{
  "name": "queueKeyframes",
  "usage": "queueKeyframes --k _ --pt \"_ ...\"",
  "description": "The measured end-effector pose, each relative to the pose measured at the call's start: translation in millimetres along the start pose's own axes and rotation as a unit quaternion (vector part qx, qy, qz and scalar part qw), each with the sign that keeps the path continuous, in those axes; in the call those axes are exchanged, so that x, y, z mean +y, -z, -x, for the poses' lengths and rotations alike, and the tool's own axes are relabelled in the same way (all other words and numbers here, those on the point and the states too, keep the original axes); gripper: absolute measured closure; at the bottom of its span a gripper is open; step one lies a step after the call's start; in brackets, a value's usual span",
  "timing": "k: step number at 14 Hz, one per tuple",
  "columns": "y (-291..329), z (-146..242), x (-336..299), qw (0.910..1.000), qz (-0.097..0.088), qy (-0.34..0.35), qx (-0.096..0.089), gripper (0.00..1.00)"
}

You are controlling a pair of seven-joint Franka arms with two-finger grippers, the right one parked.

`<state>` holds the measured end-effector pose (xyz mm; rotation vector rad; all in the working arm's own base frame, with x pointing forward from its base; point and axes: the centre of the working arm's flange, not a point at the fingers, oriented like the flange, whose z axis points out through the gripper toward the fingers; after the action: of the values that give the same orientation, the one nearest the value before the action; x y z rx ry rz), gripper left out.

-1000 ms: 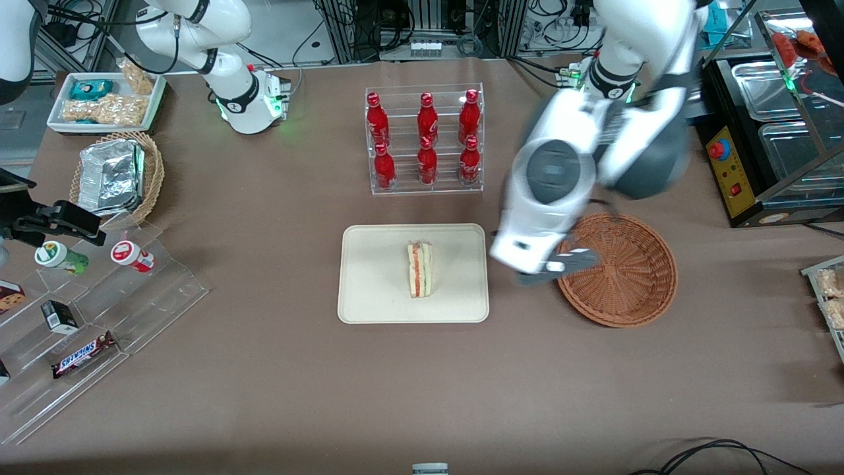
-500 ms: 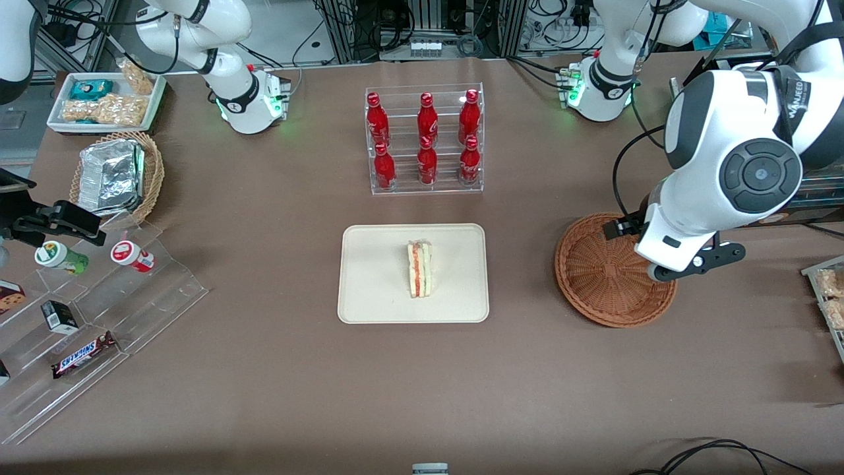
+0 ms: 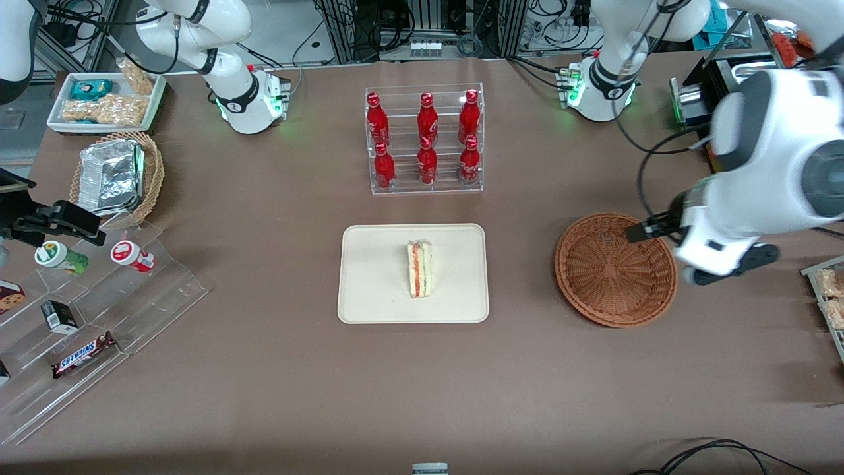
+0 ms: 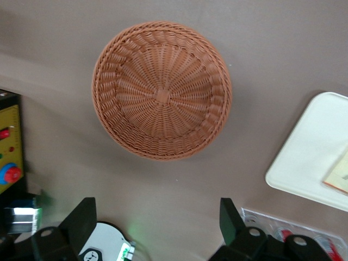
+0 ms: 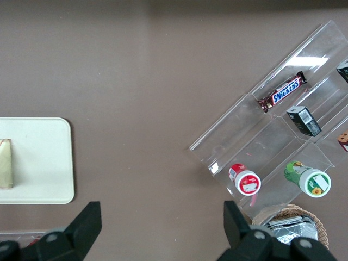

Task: Place sandwich from basket to tray

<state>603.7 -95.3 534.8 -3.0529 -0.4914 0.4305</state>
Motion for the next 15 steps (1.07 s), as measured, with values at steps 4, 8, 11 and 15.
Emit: queueKeyframes --k 4,8,11,15 --pt "26.2 11.0 -18.0 0.9995 0.006 -0.019 0.023 0.00" --pt "67.5 53.2 -32.7 0.9949 -0.005 -0.089 0.047 0.00" --pt "98.8 87.6 -65.0 0.9940 -0.003 -0.089 0.064 0.00" --pt "125.4 127.7 -73.2 0.9917 -0.003 -0.081 0.100 0.00"
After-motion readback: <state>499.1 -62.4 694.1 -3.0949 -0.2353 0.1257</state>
